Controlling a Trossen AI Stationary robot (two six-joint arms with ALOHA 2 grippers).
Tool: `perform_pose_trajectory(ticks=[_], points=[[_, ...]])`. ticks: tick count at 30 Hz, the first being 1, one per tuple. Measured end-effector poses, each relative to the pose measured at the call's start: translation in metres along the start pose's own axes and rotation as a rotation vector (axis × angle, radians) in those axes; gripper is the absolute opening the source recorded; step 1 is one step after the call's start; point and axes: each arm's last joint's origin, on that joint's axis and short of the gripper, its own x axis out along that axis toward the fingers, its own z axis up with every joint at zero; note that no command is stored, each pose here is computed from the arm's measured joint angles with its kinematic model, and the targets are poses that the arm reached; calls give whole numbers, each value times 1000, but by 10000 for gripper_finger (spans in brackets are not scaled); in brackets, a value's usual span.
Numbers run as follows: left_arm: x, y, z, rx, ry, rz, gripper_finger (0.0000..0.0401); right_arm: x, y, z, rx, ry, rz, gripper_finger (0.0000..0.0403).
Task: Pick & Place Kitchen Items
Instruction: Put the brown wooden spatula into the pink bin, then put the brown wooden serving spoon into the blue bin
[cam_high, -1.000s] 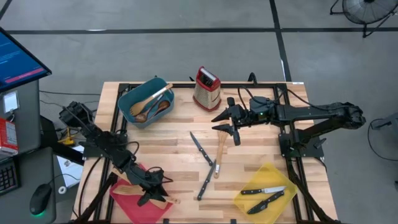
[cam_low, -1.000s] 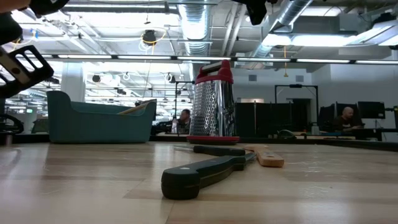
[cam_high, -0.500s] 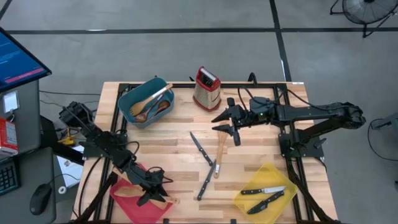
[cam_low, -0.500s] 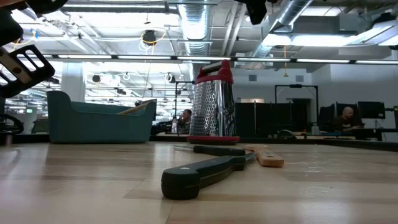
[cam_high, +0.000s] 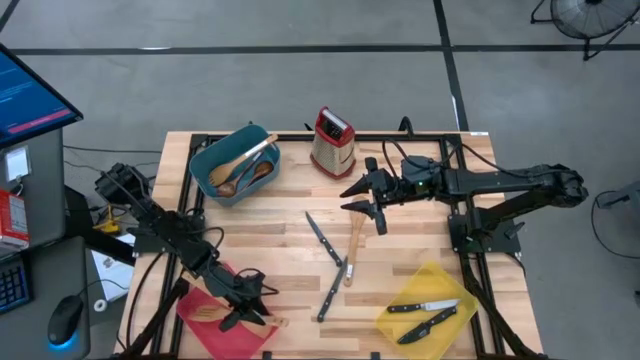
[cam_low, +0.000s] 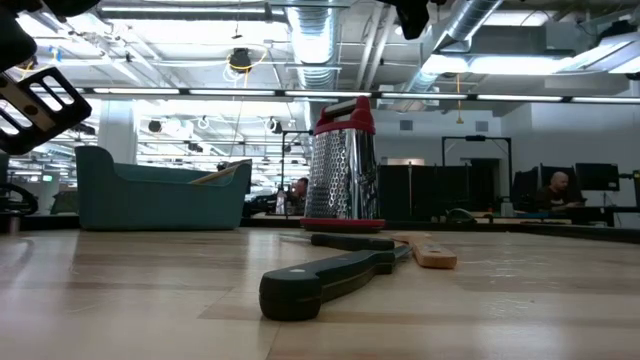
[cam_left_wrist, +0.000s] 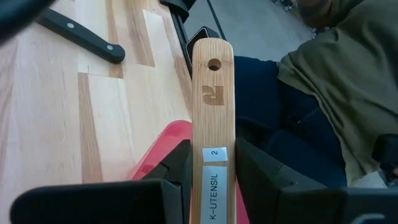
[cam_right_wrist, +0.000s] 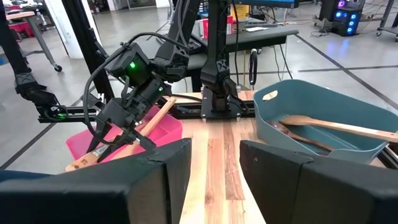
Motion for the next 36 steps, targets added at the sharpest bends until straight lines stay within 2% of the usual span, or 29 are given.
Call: perform_pose_trajectory(ticks=[16, 19, 25, 30, 34, 36], points=[[0, -2, -2, -3, 65, -71, 87, 0, 0, 0, 0, 0, 0, 147], [0, -2, -2, -3, 76, -83, 108, 0, 0, 0, 0, 0, 0, 147], [-4, -5, 1, -2, 59, -97, 177, 0, 0, 0, 0, 0, 0, 147], [-14, -8, 14, -2, 2, -120, 219, 0, 0, 0, 0, 0, 0, 147], [-33, -9, 37, -11, -118, -149, 227, 0, 0, 0, 0, -1, 0, 147], [-46, -9, 51, 31, -207, -153, 224, 0, 0, 0, 0, -1, 0, 147]])
